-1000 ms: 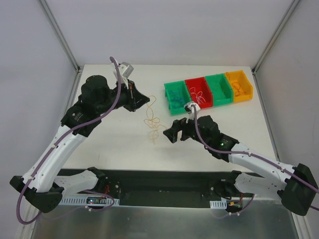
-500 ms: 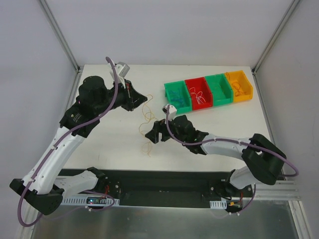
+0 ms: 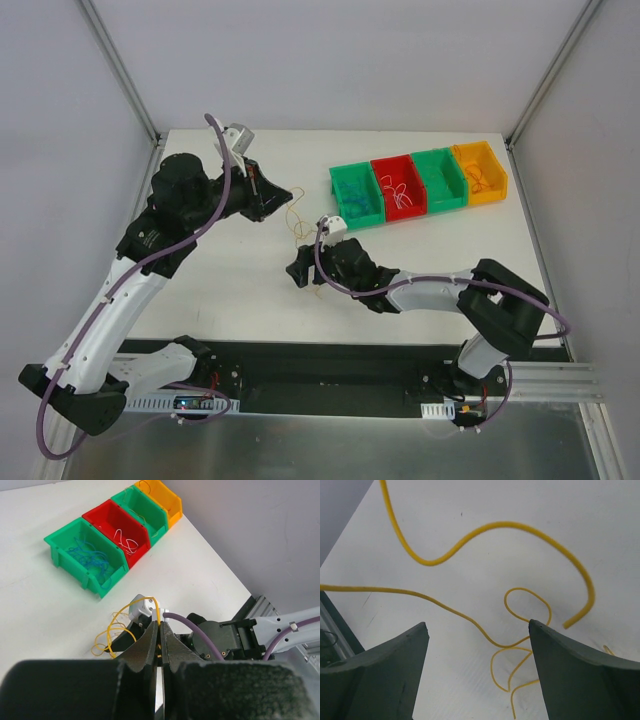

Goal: Untangle the cables

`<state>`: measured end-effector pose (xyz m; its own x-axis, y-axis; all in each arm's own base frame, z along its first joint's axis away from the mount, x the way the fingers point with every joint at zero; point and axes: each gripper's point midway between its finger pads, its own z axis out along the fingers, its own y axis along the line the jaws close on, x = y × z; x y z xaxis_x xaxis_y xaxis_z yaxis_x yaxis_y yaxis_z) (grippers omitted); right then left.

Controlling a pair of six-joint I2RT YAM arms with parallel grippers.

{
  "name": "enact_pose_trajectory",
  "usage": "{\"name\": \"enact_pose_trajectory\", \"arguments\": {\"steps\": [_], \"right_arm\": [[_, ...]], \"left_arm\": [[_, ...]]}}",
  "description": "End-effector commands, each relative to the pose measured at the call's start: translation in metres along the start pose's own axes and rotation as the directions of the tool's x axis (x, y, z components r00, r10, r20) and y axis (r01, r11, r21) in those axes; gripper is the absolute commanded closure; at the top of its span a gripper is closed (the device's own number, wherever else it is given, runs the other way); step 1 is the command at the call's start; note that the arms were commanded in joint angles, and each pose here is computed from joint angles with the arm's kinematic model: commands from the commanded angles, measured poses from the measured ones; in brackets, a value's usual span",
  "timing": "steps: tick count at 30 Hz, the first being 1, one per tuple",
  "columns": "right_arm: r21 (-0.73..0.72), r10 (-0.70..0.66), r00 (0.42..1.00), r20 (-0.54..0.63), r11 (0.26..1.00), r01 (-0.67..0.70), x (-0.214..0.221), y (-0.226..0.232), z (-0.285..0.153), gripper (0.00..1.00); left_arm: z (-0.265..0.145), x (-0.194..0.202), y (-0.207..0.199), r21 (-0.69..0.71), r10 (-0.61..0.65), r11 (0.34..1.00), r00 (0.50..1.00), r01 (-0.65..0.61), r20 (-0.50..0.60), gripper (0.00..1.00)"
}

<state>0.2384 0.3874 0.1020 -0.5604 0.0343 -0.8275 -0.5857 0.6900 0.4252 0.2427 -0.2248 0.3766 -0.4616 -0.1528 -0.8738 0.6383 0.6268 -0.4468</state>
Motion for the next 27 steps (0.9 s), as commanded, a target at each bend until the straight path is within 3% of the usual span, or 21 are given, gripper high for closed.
{"name": "enact_pose_trajectory", "arguments": {"steps": [1,11,16,22,27], "right_arm": [[0.017,-0.019,0.998,0.064,1.0,0.018,-0.014,-0.001,0.007,0.16],[0.107,-0.027,0.999,0.022,0.994,0.024,0.003,-0.023,0.004,0.14],[0.154,0.025,1.0,-0.009,0.988,-0.023,0.022,-0.034,0.01,0.21],[0.163,0.021,0.999,-0.042,0.986,-0.014,0.028,-0.033,0.016,0.38],[0.148,0.007,1.0,-0.023,0.989,-0.003,0.02,-0.029,0.009,0.73]], "left_arm": [[-0.009,-0.016,-0.011,0.047,0.011,0.999,0.998,-0.014,0.062,1.0],[-0.019,-0.024,-0.007,0.024,0.023,0.999,0.994,-0.026,0.104,1.0],[-0.027,-0.031,-0.004,-0.002,0.045,0.999,0.99,-0.046,0.136,1.0],[-0.042,-0.045,0.016,-0.133,0.105,0.988,0.975,-0.08,0.197,1.0],[-0.046,-0.048,0.021,-0.166,0.119,0.982,0.97,-0.085,0.212,1.0]]}}
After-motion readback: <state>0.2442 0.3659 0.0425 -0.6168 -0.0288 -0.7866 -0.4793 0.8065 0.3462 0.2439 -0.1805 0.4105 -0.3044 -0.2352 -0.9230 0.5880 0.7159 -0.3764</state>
